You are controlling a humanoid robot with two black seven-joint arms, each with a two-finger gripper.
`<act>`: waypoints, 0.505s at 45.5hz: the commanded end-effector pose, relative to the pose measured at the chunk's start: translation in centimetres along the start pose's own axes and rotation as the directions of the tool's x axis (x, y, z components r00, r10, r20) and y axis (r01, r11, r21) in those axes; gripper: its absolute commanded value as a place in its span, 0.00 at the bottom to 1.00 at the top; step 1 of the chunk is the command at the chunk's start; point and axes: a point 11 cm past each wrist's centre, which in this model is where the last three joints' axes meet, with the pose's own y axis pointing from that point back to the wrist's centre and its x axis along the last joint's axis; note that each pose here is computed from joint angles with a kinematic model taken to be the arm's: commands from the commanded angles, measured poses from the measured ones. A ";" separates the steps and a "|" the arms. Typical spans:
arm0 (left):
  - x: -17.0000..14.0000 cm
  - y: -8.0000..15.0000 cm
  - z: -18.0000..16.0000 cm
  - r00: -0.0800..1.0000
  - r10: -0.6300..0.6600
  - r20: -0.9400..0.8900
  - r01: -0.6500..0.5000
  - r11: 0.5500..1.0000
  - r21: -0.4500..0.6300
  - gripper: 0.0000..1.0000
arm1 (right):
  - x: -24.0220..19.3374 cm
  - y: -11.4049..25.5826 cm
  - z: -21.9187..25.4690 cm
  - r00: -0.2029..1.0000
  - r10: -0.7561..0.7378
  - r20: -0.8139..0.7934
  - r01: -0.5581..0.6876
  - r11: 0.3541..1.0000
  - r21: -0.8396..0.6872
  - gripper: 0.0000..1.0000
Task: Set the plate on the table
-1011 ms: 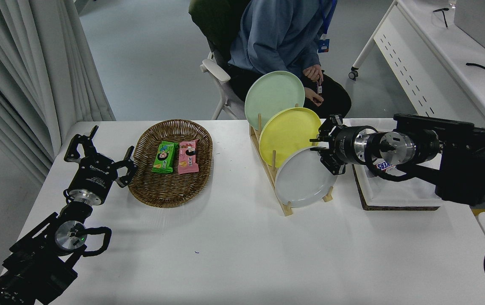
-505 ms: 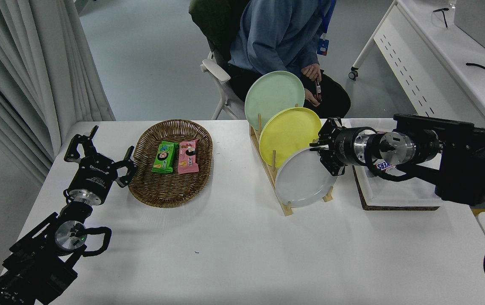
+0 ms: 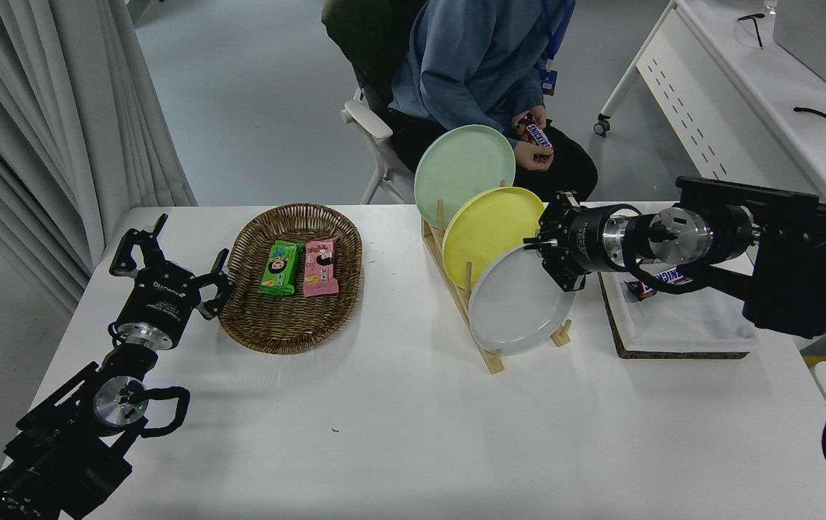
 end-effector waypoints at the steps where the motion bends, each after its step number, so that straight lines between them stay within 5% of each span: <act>1: 0.0 0.0 0.0 1.000 0.002 0.001 -0.002 1.000 0.000 1.00 | -0.4 1.6 -2.1 1.000 -0.021 0.015 0.021 1.000 0.004 0.00; 23: 0.0 0.0 0.0 1.000 0.002 0.001 -0.002 1.000 0.000 1.00 | -3.7 6.3 -5.0 0.960 -0.211 0.182 0.205 0.977 0.056 0.00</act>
